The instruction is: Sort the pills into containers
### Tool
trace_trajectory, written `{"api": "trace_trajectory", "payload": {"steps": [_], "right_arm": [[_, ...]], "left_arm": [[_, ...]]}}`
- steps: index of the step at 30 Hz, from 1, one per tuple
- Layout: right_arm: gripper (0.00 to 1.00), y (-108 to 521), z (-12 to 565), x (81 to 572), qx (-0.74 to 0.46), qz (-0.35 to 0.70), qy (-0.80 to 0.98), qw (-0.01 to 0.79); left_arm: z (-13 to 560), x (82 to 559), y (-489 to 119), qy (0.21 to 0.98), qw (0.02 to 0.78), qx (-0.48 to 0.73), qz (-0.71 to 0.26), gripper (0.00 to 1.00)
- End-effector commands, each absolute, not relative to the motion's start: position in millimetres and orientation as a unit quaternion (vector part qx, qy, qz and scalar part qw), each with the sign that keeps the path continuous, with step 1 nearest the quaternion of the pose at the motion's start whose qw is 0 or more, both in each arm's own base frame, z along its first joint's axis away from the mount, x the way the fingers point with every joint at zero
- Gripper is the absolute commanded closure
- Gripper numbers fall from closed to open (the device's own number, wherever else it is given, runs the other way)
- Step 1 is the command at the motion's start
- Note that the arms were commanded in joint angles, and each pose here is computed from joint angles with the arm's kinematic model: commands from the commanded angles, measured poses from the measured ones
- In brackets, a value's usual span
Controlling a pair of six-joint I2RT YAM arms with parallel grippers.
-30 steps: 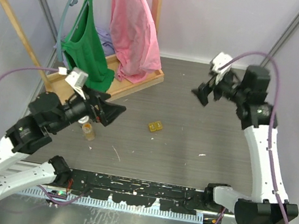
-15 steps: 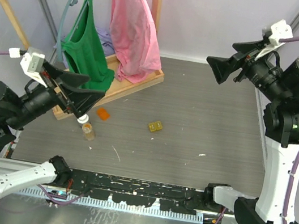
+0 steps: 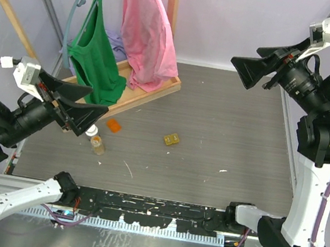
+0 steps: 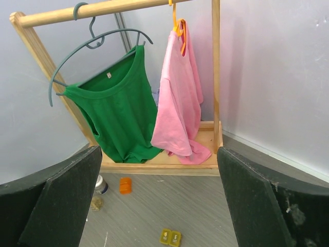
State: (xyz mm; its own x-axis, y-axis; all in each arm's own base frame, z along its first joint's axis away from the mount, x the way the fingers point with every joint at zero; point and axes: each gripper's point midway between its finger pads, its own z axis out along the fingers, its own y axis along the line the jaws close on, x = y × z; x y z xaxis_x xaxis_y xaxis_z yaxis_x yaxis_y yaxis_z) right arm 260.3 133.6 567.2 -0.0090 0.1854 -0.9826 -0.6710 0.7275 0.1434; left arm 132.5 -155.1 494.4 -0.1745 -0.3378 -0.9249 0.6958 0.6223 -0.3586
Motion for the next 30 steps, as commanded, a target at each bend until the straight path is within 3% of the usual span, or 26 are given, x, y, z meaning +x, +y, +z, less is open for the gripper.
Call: {"api": "trace_trajectory", "payload": {"steps": [1,30], "right_arm": [[0.0,130.1,574.8,260.6,-0.172,0.321,0.633,0.683],[0.0,114.6,568.5,268.2,-0.137,0.3,0.645,0.689]], "left_arm": [[503.3,128.3,-147.2,0.63,0.646,0.143,-0.406,0.02],[481.3,136.2,-165.8,0.655,0.619,0.186,-0.391,0.02]]}}
